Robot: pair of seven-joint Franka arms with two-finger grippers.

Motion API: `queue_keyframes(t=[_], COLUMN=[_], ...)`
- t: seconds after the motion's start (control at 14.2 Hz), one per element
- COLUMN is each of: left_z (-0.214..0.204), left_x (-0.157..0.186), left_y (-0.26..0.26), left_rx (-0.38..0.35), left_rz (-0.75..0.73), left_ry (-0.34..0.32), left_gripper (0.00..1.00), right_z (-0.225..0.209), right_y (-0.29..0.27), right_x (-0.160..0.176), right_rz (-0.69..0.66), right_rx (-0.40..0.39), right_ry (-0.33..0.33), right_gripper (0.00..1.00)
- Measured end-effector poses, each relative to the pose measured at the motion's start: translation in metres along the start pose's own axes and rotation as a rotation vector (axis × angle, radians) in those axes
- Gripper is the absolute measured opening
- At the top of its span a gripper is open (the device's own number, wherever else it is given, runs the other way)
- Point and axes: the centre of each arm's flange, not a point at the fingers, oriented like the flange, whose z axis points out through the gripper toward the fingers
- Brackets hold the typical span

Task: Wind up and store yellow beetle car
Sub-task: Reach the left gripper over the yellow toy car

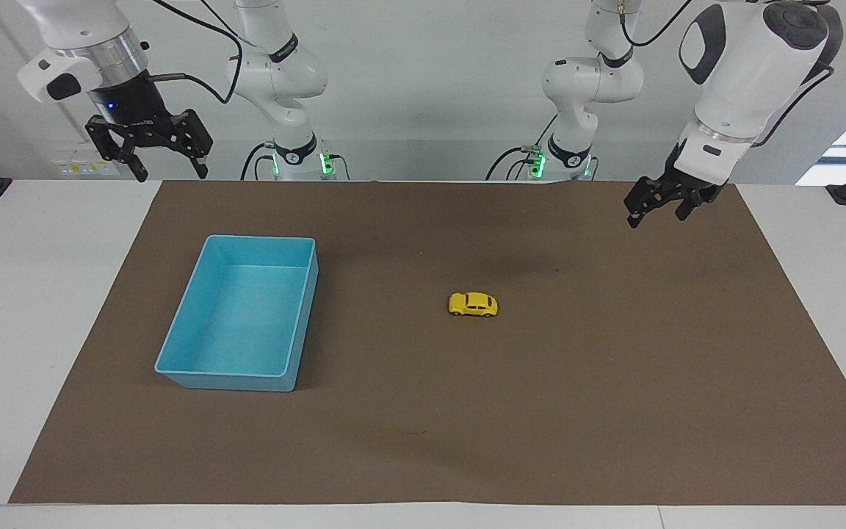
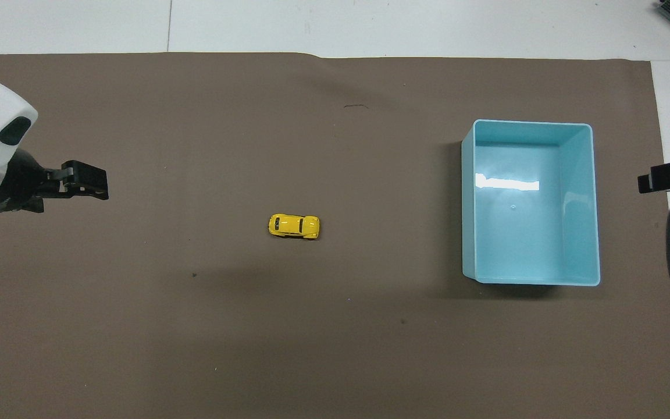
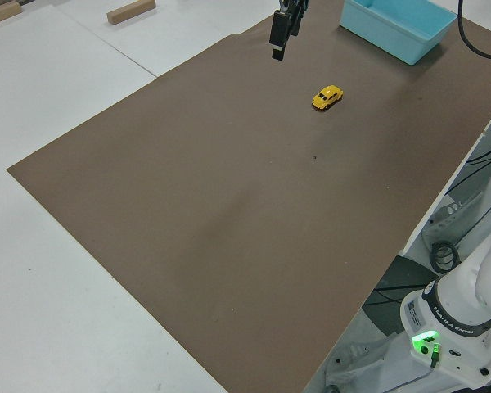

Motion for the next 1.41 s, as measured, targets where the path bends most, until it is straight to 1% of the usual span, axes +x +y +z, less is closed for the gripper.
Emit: queue_keyframes(t=[0.49, 0.7, 0.92, 1.13, 1.34, 1.41], left_z=[0.061, 0.091, 0.11, 0.122, 0.129, 0.13], left_x=[0.003, -0.003, -0.009, -0.017, -0.02, -0.021], left_y=[0.07, 0.104, 0.126, 0.143, 0.155, 0.157], left_rx=[-0.029, -0.043, -0.051, -0.05, -0.079, -0.082], left_rz=[-0.349, -0.467, -0.584, -0.797, -1.066, -1.132], left_ry=[0.017, 0.019, 0.016, 0.005, 0.006, 0.004], left_gripper=[1.0, 1.0, 1.0, 1.0, 1.0, 1.0], right_z=[0.0, 0.0, 0.0, 0.0, 0.0, 0.0], right_y=[0.0, 0.0, 0.0, 0.0, 0.0, 0.0], right_x=[0.0, 0.0, 0.0, 0.0, 0.0, 0.0], right_rz=[0.0, 0.0, 0.0, 0.0, 0.0, 0.0], right_rx=[0.0, 0.0, 0.0, 0.0, 0.0, 0.0], right_ry=[0.0, 0.0, 0.0, 0.0, 0.0, 0.0], right_gripper=[1.0, 1.0, 1.0, 1.0, 1.0, 1.0])
